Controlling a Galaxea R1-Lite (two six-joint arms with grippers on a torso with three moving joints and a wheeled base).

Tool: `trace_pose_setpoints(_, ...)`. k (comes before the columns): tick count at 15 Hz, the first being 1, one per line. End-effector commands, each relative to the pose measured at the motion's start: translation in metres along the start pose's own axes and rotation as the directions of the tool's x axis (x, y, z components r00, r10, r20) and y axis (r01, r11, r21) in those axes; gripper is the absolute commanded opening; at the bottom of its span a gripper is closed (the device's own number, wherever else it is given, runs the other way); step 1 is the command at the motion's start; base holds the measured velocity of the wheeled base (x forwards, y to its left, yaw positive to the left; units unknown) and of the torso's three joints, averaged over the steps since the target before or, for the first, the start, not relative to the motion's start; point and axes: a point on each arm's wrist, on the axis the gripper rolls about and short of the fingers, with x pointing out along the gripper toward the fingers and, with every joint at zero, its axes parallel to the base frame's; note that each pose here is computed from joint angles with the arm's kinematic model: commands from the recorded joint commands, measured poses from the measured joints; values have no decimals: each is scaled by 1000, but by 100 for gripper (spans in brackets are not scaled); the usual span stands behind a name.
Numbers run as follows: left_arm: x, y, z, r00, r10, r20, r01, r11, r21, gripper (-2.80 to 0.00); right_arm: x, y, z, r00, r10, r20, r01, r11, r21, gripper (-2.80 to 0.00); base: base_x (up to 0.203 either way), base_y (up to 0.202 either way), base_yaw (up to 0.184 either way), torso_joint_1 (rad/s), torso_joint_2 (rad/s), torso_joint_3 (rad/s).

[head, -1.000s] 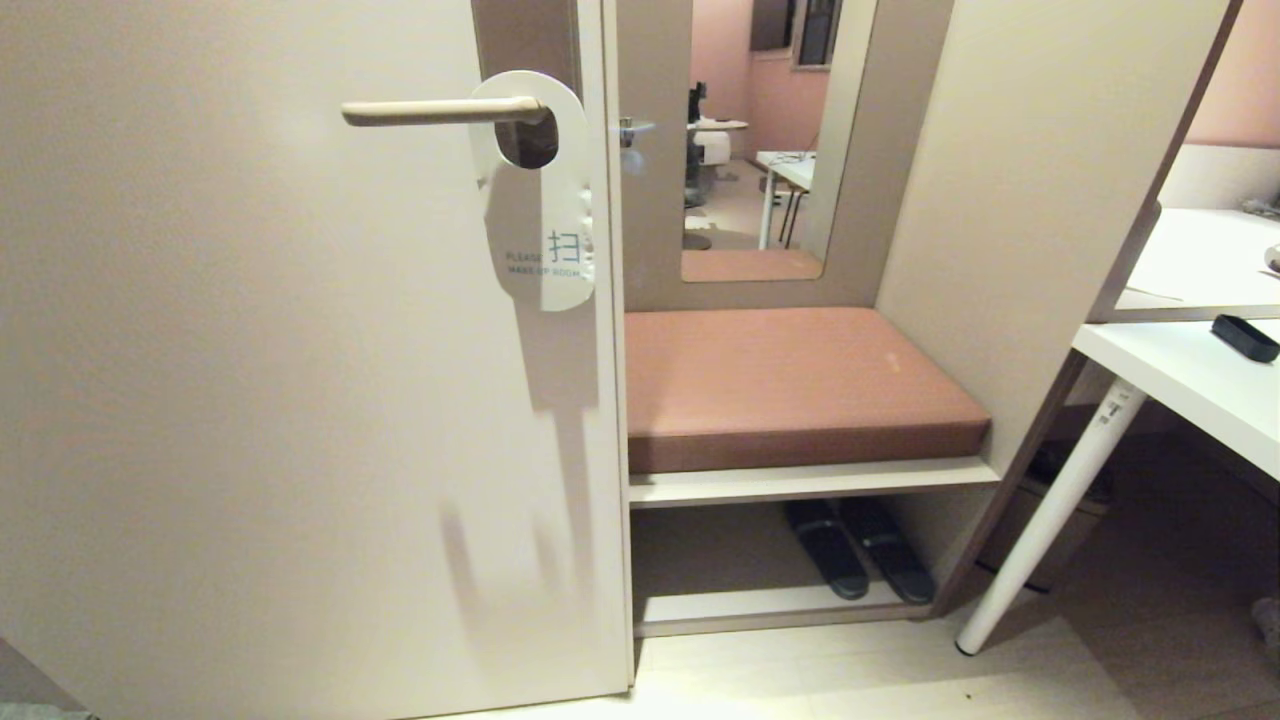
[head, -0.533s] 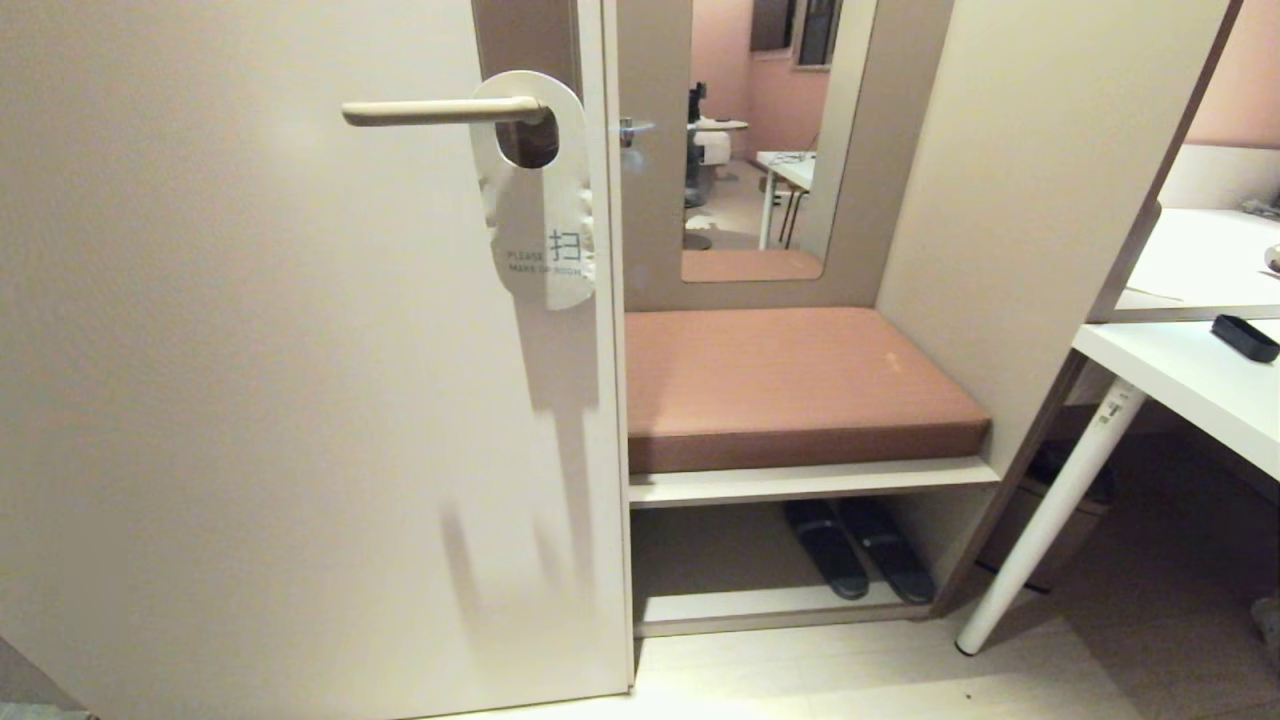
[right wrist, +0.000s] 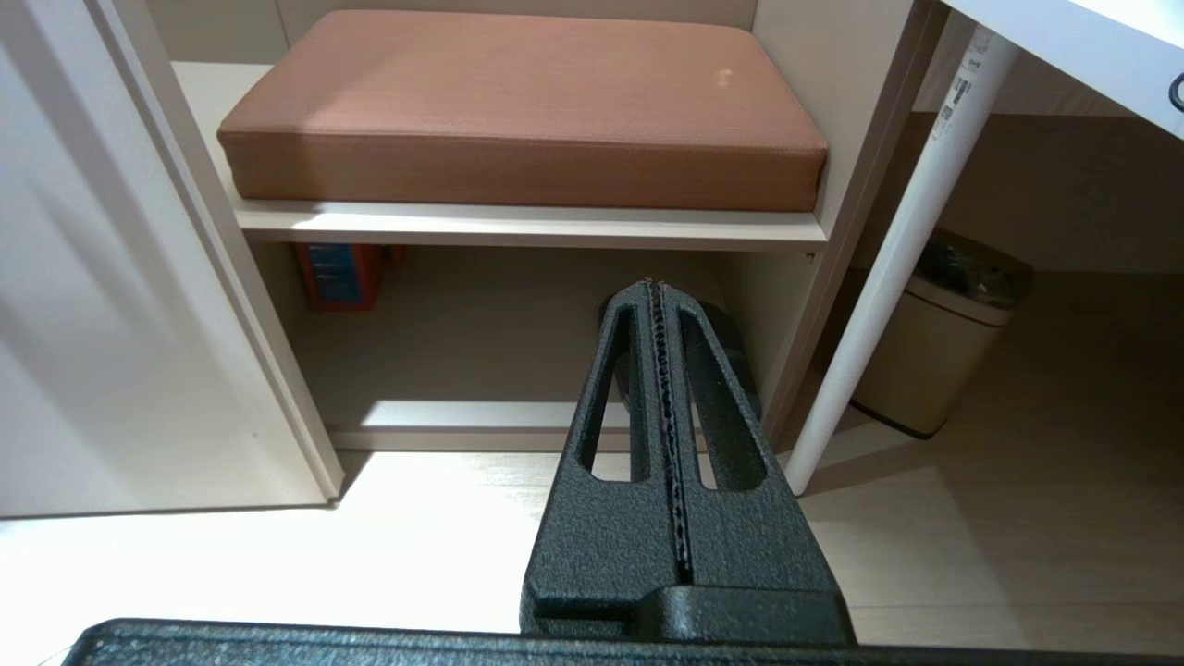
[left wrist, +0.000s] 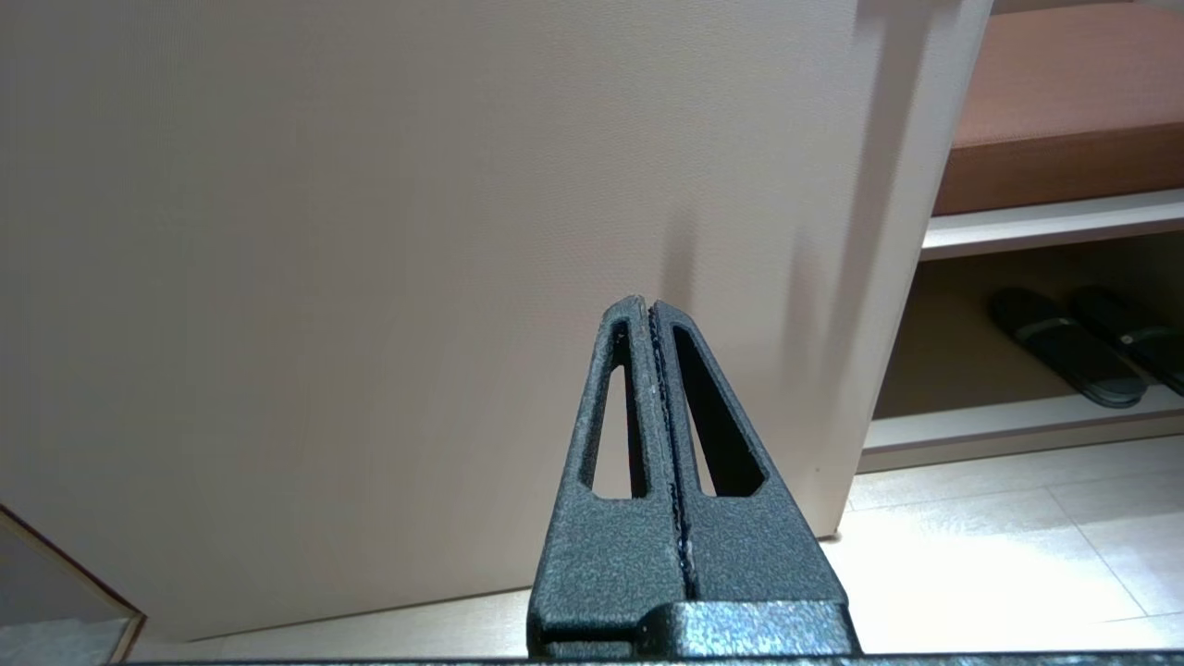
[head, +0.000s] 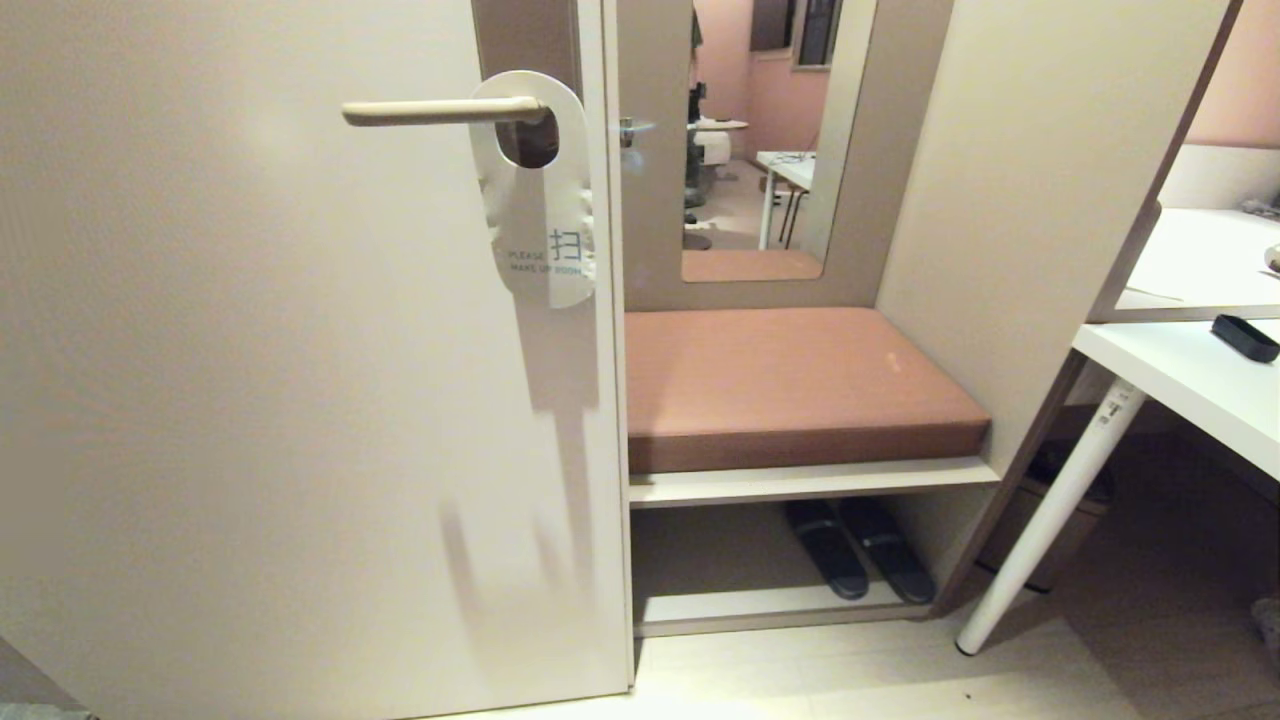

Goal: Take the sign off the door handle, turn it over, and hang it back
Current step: Take down the sign

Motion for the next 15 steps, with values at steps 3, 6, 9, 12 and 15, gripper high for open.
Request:
trace_pose_setpoints(3, 0, 0, 0, 1000, -1, 3, 1, 1000, 5, -280, 0, 0, 0, 1000, 0, -1, 0, 1000, -1, -280, 0, 0, 0, 0, 0, 0)
trace_pose_setpoints(6, 0, 0, 0, 1000, -7, 3, 7, 1000, 10, -280, 0, 0, 0, 1000, 0, -2, 0, 1000, -1, -280, 0, 0, 0, 0, 0, 0)
trace_pose_setpoints(9, 0, 0, 0, 1000, 2, 0, -2, 1000, -1, -280, 0, 0, 0, 1000, 0, 0, 0, 1000, -1, -280, 0, 0, 0, 0, 0, 0)
trace_pose_setpoints(12, 0, 0, 0, 1000, 3, 0, -3, 1000, -19, -280, 0, 0, 0, 1000, 0, -2, 0, 1000, -1, -280, 0, 0, 0, 0, 0, 0)
trace_pose_setpoints(15, 0, 0, 0, 1000, 6, 1, -6, 999, -43, -280, 0, 0, 0, 1000, 0, 0, 0, 1000, -1, -280, 0, 0, 0, 0, 0, 0)
